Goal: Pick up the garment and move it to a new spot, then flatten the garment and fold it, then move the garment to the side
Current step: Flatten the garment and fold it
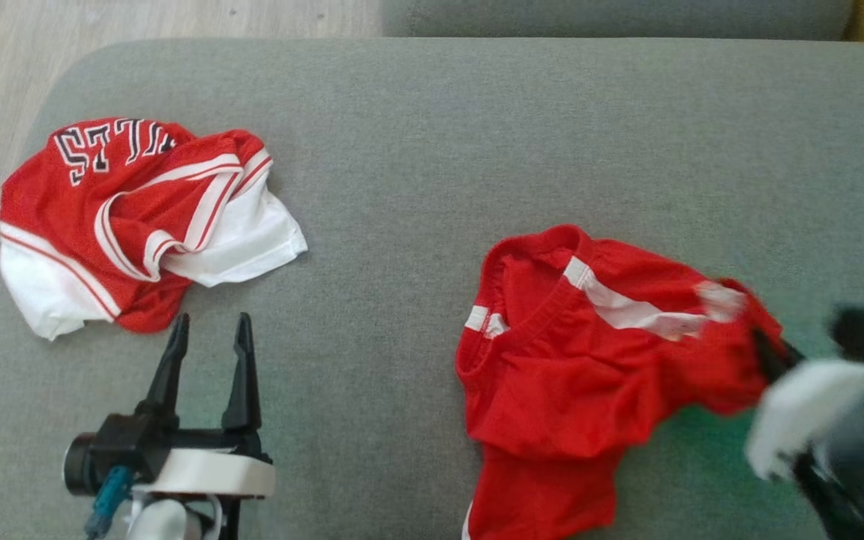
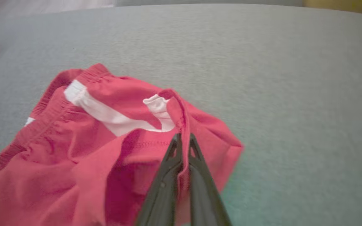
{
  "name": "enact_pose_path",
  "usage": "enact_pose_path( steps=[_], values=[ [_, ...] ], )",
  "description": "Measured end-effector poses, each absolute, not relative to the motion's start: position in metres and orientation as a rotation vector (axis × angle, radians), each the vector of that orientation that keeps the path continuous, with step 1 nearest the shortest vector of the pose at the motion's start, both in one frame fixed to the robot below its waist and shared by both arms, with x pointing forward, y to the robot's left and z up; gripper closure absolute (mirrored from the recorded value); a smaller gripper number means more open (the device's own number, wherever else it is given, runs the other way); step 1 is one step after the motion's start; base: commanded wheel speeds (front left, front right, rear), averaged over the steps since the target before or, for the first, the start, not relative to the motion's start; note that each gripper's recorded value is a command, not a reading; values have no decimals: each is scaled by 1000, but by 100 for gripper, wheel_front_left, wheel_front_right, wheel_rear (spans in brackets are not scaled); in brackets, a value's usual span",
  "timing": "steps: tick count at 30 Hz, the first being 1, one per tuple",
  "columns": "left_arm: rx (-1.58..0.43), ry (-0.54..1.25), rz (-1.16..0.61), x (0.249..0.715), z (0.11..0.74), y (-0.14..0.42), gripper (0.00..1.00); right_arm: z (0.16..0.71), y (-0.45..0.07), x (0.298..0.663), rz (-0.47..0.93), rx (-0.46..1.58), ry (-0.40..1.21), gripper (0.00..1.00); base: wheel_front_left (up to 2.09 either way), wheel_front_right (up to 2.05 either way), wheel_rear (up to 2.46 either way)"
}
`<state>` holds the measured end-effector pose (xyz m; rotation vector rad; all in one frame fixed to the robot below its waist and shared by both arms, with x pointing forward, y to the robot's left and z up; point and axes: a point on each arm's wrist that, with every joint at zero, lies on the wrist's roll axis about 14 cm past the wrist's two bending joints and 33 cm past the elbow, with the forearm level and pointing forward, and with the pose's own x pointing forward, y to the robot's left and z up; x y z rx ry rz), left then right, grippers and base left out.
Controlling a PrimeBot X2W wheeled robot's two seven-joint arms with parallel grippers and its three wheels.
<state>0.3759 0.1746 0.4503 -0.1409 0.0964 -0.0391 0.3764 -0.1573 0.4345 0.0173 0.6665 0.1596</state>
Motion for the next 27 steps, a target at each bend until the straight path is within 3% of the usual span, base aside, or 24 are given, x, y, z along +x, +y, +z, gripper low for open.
enact_pose_path(
  steps=[6,7,8,12,18,23,27],
  values=[
    [-141,82,-47,381,454,173,0,410,-232,325,-88,214,681,100,0,0,0],
    [-142,81,-52,382,455,171,0,403,-242,318,-126,244,683,63,0,0,0],
    [-142,81,-59,383,455,169,0,397,-248,310,-153,267,690,0,0,0,0],
    [-141,80,-81,386,455,162,0,382,-259,296,-217,317,670,0,0,0,0],
    [-136,74,-89,387,457,160,0,408,-274,310,-265,305,441,0,0,0,0],
    [-124,65,-88,385,461,163,0,475,-244,357,-137,205,148,0,0,0,0],
    [-113,58,-85,382,463,165,0,498,-196,368,13,160,82,0,0,0,0]
  ],
)
